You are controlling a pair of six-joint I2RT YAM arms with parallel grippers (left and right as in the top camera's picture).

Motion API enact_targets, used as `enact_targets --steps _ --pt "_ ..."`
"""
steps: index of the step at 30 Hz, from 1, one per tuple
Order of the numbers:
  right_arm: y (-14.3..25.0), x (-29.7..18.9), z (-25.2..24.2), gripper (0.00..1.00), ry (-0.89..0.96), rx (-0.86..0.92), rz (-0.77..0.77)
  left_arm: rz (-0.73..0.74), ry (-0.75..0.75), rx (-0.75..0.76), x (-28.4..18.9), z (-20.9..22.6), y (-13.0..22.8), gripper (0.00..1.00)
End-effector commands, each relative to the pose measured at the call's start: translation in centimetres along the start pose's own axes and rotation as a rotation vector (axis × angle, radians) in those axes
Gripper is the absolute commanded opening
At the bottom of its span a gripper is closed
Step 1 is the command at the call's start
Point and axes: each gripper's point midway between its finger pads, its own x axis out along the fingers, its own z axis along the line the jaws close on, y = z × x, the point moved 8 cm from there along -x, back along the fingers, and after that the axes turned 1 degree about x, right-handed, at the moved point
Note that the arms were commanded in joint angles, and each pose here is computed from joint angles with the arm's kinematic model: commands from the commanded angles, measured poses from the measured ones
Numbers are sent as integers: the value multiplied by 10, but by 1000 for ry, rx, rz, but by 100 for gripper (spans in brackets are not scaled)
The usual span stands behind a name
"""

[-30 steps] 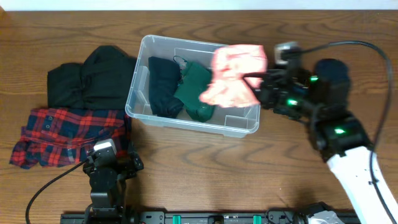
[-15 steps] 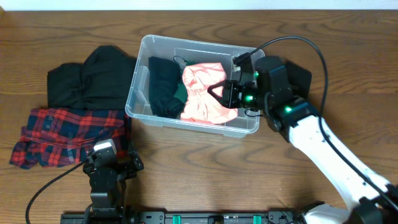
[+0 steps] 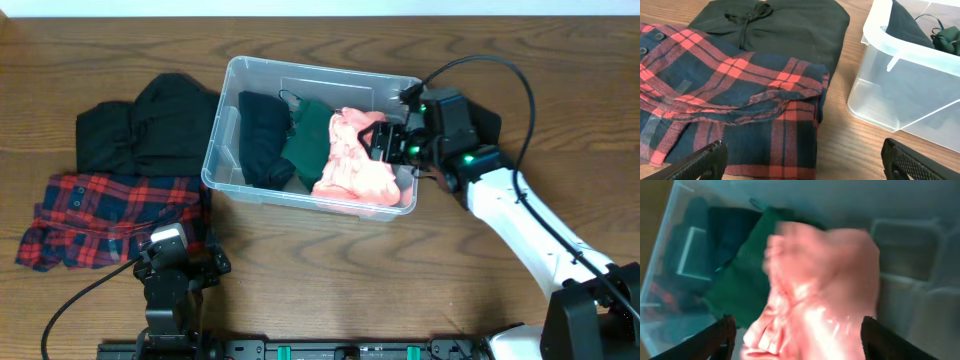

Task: Pack container
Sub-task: 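Lift the pink garment into the bin and release it, then grasp the remaining black folded garment with the right gripper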

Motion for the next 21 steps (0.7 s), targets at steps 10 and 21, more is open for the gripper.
enact_targets --steps 10,21 --pt "-42 -101 -60 85 153 131 -196 7 -4 2 3 1 4 98" --pt "-7 -116 -207 98 415 507 -29 7 -4 2 3 1 4 98"
